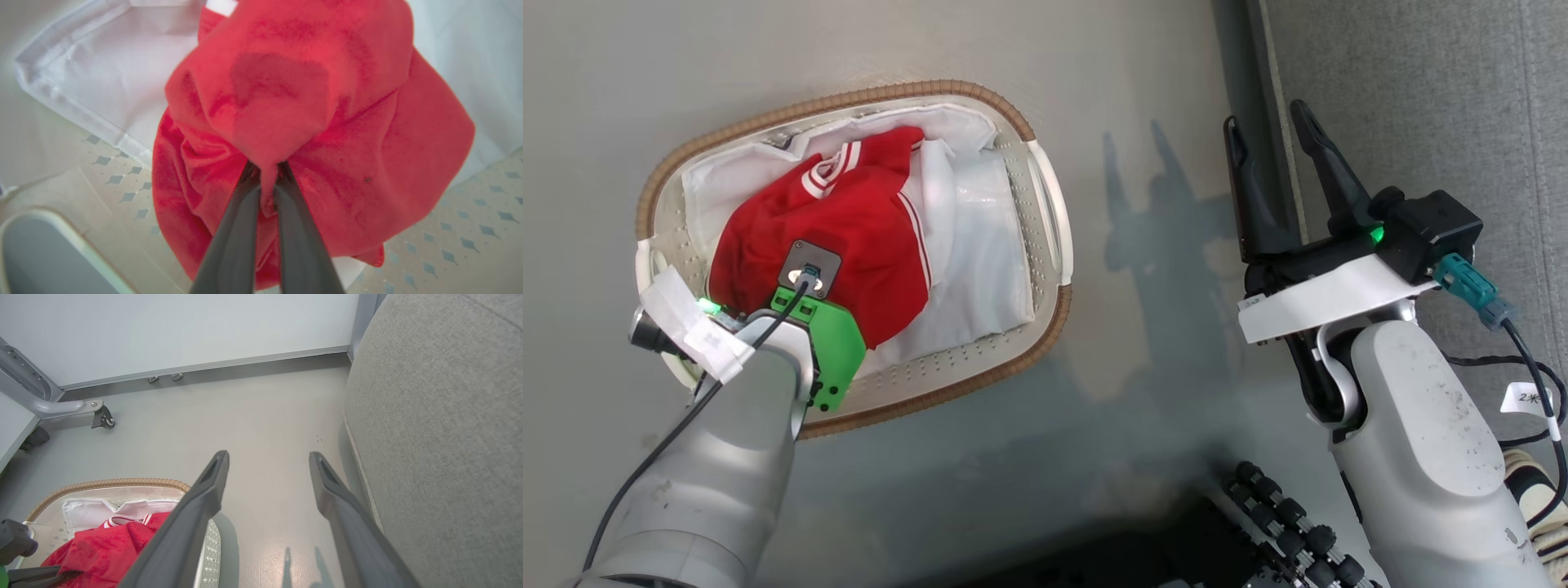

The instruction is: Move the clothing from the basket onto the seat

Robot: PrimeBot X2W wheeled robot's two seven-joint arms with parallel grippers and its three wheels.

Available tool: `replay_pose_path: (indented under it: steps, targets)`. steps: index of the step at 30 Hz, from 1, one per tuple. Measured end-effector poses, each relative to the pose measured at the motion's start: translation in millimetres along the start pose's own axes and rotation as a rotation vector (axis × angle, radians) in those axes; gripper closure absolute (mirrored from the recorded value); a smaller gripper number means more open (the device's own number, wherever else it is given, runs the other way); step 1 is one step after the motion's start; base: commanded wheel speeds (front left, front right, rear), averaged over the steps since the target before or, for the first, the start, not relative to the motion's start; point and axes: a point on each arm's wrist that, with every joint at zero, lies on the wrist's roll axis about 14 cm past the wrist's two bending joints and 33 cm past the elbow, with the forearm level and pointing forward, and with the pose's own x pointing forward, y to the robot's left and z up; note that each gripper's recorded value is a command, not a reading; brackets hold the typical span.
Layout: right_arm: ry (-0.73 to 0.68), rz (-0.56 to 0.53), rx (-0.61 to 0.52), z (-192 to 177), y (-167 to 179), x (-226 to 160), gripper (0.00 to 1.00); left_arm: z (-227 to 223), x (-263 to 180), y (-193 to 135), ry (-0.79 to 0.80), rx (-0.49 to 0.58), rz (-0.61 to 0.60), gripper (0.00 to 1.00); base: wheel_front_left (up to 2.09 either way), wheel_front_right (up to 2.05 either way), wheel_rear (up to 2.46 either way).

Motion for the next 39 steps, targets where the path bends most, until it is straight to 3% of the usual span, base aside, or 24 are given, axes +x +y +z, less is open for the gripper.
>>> replay_pose_path:
  steps: [15,26,39]
  targets:
    - [-0.056,0.003,-0.012,37,10,-28,0.00,72,-59,-14,-0.319,-0.115,0.020,1.00,0.00,0.00,0.00]
    - [-0.089,0.033,-0.019,57,31,-63,0.00,124,-146,-25,-0.619,-0.184,0.051,1.00,0.00,0.00,0.00]
    - [-0.129,0.109,-0.016,73,64,-99,0.00,147,-253,-7,-0.904,-0.265,0.197,1.00,0.00,0.00,0.00]
